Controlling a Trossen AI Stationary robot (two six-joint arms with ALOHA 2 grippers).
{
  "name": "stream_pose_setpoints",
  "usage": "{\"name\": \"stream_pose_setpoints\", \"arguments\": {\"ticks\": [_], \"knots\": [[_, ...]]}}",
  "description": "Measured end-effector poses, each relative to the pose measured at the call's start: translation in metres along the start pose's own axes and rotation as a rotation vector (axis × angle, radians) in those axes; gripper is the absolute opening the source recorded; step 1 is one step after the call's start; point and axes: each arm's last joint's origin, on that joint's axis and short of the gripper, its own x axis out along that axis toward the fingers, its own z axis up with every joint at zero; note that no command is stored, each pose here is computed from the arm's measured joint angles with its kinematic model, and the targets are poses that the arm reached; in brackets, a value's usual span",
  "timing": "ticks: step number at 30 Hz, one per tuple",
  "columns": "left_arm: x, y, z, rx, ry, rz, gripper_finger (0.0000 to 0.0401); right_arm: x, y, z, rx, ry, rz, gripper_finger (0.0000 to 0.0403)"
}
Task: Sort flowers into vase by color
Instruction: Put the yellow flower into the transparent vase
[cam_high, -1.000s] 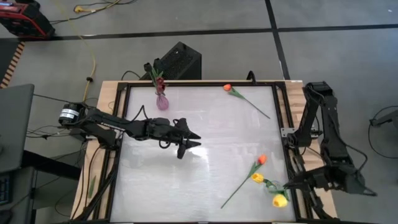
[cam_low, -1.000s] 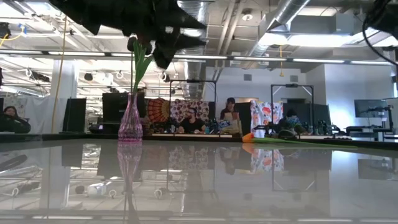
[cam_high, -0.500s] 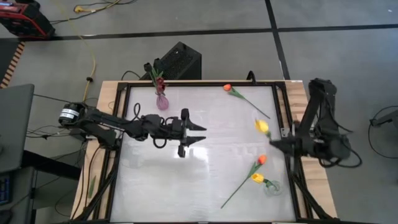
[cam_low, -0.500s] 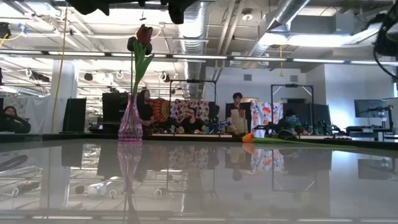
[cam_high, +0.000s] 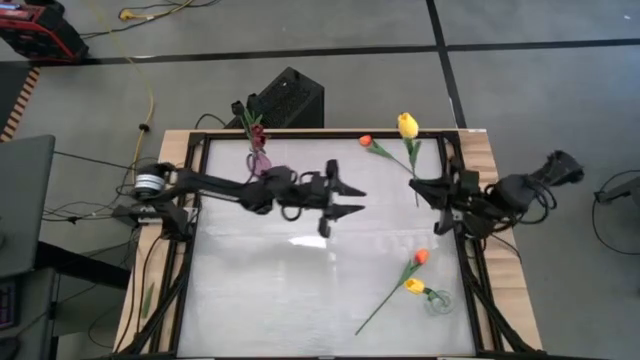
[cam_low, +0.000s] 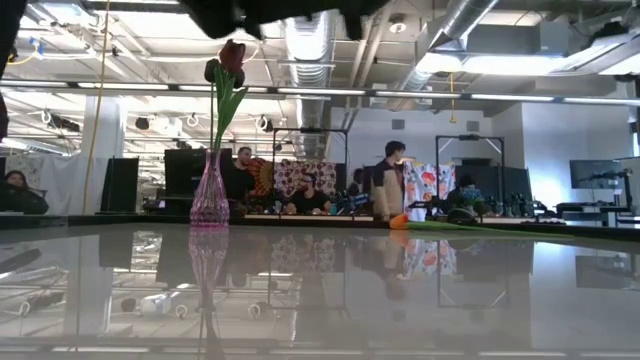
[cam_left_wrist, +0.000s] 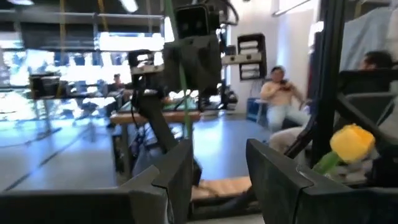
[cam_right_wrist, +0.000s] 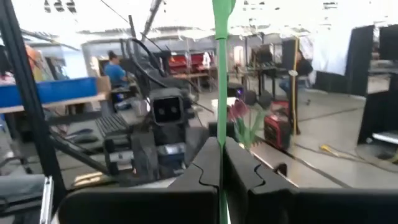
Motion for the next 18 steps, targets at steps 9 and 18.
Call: {"name": "stream_pose_setpoints", "arguments": {"ticks": [9,18], "knots": [[0.043,0.024,0.004,-0.061,-0.051,-0.073,0.0139,0.030,-0.005,-0.002,0.011,-0.055,0.090,0.0028],[0.049,0.025,0.002,-0.070,-0.016,-0.102,0.0139,0.057,0.006,-0.017,-0.006,-0.042,0.130,0.0029]]}}
